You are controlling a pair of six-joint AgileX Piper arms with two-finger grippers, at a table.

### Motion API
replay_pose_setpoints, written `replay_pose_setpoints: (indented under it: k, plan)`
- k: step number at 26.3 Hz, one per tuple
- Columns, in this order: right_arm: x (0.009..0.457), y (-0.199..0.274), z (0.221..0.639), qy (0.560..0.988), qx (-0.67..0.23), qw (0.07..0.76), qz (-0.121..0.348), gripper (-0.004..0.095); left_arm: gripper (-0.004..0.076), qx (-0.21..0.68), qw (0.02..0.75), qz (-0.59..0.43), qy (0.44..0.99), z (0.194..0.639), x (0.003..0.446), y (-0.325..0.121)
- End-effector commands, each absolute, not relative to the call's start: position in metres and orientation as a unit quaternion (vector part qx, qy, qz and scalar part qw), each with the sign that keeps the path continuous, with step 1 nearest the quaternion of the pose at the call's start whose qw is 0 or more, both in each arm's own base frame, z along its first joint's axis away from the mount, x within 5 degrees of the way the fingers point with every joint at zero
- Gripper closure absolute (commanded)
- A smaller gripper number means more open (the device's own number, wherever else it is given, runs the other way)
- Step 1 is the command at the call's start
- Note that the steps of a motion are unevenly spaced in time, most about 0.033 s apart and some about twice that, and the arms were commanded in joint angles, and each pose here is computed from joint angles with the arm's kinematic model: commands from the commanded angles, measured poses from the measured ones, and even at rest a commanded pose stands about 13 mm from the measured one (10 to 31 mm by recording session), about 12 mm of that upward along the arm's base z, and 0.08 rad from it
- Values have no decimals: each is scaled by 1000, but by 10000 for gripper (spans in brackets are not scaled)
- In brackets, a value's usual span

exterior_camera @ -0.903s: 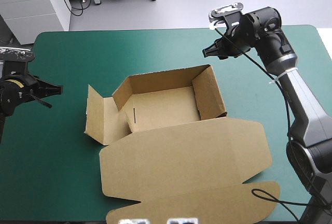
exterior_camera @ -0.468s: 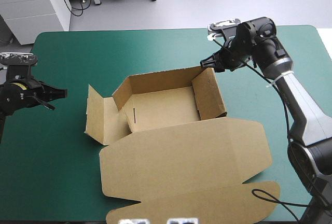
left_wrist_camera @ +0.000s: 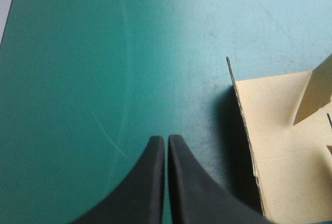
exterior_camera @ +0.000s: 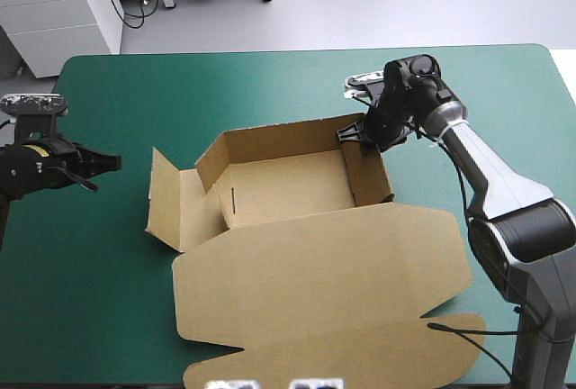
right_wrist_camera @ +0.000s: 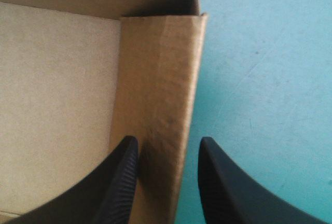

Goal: Fold the box

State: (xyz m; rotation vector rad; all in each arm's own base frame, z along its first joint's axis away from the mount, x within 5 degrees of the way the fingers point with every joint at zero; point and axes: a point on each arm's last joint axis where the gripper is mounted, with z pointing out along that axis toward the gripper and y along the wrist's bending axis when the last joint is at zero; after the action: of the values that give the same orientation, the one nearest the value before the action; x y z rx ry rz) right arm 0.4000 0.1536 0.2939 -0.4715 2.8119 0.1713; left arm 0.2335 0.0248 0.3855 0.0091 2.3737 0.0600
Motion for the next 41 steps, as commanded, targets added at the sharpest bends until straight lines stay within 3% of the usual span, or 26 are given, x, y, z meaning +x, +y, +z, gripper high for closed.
replay_pose_setpoints:
  k: [1,7,12,13,21,28,36,41]
  plan:
    - [397,157,308,969,-172,156,79,562,722,1,405,20,914,399,231,24]
    - [403,167,287,969,-182,126,115,599,722,-4,403,17,915,398,233,24]
    - [403,167,285,969,-182,124,113,908,722,-33,402,4,915,395,237,25]
    - [403,166,286,969,-180,125,113,922,722,-41,405,2,913,395,239,25]
    - [397,137,324,965,-152,171,127,927,722,-117,421,-22,899,397,235,55]
    - [380,94,381,938,-134,244,209,927,722,-154,450,-137,869,403,231,76]
    - [351,68,436,891,-127,323,293,927,722,-98,429,-381,813,400,257,58]
    - [351,74,442,875,-121,336,328,927,722,-34,404,-451,795,405,258,30]
